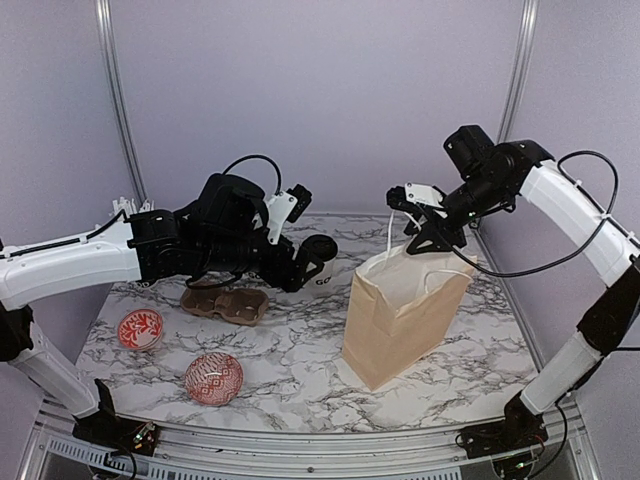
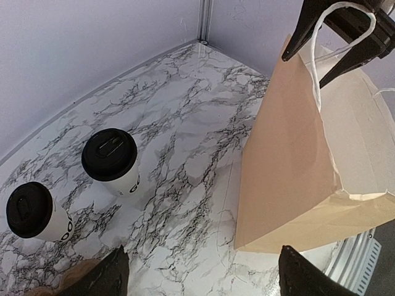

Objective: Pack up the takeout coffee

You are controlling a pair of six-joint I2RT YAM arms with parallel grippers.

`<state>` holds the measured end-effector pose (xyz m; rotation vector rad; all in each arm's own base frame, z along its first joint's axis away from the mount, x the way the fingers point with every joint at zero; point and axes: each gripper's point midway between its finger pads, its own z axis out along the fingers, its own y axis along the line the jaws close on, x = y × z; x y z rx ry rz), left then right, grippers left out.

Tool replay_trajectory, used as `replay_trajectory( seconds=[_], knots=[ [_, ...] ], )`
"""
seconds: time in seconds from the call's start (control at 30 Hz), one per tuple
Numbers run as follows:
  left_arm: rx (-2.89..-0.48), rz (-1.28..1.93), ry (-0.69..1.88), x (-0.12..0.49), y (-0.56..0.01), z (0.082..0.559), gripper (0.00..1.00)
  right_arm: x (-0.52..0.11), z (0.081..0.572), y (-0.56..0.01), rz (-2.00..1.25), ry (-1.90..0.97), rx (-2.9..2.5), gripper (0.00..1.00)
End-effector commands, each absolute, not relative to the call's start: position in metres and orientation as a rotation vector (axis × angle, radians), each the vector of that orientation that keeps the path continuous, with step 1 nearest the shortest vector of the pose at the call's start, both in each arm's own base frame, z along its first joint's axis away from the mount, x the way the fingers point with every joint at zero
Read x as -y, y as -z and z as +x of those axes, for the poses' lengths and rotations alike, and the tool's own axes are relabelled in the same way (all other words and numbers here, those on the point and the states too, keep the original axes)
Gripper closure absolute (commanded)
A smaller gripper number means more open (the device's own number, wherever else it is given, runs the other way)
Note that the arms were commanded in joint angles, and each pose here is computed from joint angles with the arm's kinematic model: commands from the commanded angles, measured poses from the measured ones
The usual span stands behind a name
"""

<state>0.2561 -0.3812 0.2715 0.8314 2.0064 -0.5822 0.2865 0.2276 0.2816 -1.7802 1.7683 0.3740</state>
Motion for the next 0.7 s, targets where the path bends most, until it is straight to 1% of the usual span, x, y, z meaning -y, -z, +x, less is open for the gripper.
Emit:
replay_trajectory(
  seconds=[0.0,0.13,0.2,0.3,0.4,0.5,0.67],
  knots=[
    [-2.023,0.847,0.555,0.379,-0.265,0.259,0.15,-0.227,0.278,-0.281,-1.84,-0.4,-1.784,0.64],
    [-2.023,0.849,0.545,0.378,-0.264,0.259,0.15,-0.227,0.277,-0.278,-1.852,-0.42,-1.799,0.78],
    [-2.023,0.852,0.541,0.378,-0.264,0.259,0.15,-0.227,0.277,-0.282,-1.839,-0.44,-1.798,0.89],
    [-2.017,0.857,0.533,0.377,-0.266,0.26,0.15,-0.226,0.278,-0.297,-1.789,-0.488,-1.774,1.0],
    [-2.006,0.868,0.477,0.371,-0.269,0.263,0.15,-0.222,0.284,-0.307,-1.732,-0.473,-1.771,1.0],
    [-2.006,0.846,0.36,0.357,-0.273,0.272,0.15,-0.22,0.287,-0.315,-1.68,-0.424,-1.746,1.0],
    [-2.112,0.806,0.206,0.326,-0.27,0.284,0.17,-0.214,0.28,-0.326,-1.631,-0.365,-1.696,1.0]
  ],
)
